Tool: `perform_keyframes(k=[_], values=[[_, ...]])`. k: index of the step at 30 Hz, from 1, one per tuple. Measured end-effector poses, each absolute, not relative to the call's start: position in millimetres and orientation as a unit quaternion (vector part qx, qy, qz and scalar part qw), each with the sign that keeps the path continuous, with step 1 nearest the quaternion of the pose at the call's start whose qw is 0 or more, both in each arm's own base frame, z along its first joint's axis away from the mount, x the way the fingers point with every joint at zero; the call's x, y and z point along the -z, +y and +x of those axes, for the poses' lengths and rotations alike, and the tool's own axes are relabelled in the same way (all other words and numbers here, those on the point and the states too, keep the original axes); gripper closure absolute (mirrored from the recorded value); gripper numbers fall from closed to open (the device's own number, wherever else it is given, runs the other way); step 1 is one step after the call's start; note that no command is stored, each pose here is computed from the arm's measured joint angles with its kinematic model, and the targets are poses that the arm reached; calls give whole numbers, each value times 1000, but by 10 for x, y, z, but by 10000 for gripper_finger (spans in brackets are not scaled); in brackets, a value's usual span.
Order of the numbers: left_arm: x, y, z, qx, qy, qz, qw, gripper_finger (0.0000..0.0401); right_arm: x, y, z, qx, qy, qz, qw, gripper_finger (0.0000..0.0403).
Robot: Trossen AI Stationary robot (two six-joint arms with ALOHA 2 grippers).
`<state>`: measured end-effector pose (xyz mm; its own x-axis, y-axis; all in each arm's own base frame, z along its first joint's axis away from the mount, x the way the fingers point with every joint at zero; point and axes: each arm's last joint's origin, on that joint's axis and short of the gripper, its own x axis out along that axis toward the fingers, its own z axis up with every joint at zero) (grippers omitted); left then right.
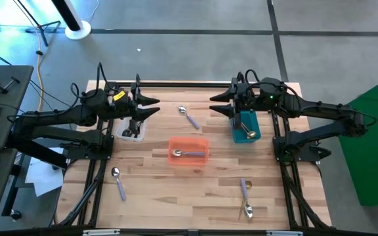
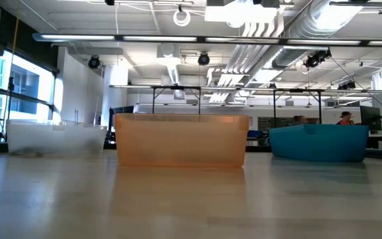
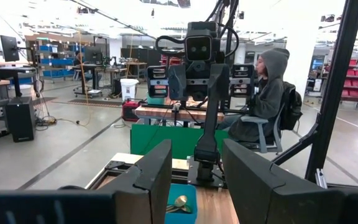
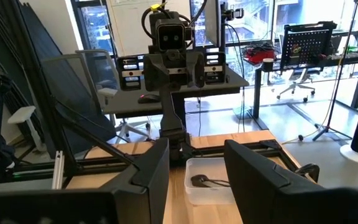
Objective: Sort silverware by color (type)
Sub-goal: Put the bottom right violet spoon into the orange bin
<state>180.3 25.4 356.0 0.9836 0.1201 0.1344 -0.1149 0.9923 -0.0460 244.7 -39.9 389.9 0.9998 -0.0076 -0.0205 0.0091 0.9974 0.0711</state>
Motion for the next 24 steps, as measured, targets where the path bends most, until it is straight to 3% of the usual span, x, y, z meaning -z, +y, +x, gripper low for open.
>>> perform_keyframes(k=[24], values=[[-3560,254,1803,-59,-69,-19,996,270,-3899,-399,2447,4,10,36,999,263]])
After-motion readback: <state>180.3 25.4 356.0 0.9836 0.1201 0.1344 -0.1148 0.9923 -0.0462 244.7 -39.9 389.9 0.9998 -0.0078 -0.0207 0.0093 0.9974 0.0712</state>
